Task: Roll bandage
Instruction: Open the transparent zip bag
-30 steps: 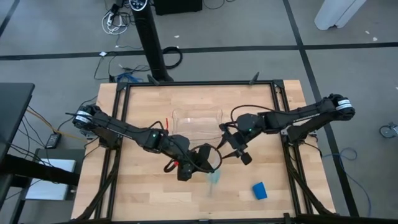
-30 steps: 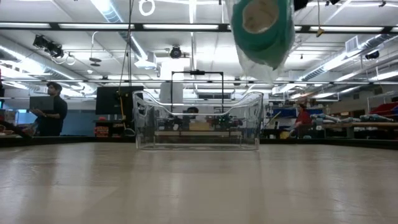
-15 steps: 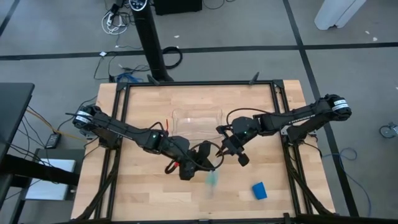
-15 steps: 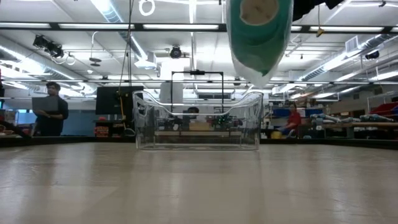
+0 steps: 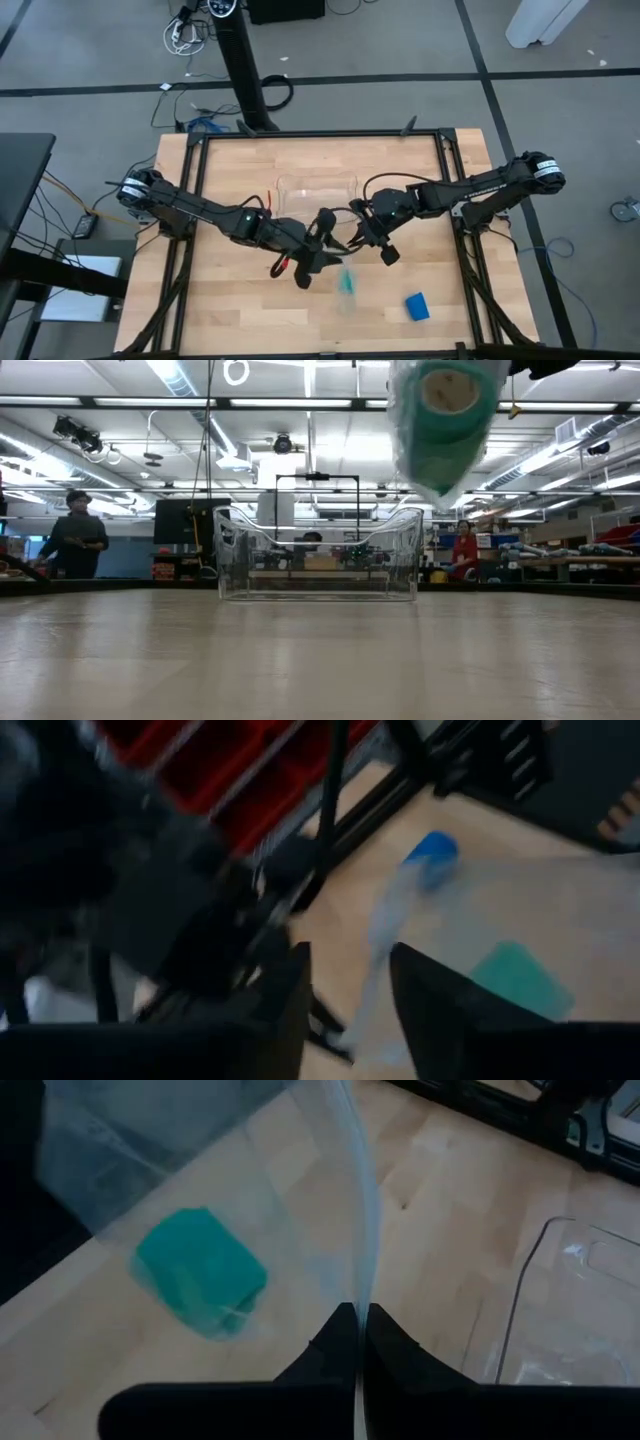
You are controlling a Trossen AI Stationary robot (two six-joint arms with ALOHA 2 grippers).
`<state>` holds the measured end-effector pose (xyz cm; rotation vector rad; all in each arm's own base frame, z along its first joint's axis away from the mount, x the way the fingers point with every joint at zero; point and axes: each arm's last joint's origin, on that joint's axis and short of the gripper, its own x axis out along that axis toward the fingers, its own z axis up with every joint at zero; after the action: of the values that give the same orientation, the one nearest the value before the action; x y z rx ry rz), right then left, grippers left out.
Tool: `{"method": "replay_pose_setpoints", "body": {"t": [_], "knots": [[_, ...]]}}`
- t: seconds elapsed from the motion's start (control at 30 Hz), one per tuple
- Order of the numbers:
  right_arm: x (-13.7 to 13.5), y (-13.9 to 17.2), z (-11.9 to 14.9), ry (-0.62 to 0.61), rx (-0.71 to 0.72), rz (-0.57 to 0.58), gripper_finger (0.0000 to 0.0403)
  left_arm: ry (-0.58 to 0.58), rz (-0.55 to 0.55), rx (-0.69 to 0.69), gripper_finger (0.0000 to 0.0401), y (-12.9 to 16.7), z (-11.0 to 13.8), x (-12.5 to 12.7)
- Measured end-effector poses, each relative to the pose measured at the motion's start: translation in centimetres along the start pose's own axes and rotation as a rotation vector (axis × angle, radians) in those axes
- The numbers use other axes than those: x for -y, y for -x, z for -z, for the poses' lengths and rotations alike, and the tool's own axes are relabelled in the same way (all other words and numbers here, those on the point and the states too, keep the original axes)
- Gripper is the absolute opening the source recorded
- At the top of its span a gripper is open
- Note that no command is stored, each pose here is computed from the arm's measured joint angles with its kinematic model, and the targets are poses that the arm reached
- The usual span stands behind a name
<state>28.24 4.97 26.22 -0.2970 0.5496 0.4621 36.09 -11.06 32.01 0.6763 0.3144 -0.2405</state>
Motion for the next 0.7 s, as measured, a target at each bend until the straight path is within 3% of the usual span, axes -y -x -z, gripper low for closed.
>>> {"method": "replay_pose_setpoints", "body": {"t": [0.27, 0.7], "knots": [[0.4, 0.1, 0.8, -0.079, -0.089, 0.069, 0.0000, 0.103, -0.160, -0.122, 0.0226, 0.1, 0.5, -0.4], [0.4, 0.2, 1.3, -0.111, -0.144, 0.104, 0.0000, 0.266, -0.231, -0.330, 0.0235, 1.3, 2.1, -0.4]]}}
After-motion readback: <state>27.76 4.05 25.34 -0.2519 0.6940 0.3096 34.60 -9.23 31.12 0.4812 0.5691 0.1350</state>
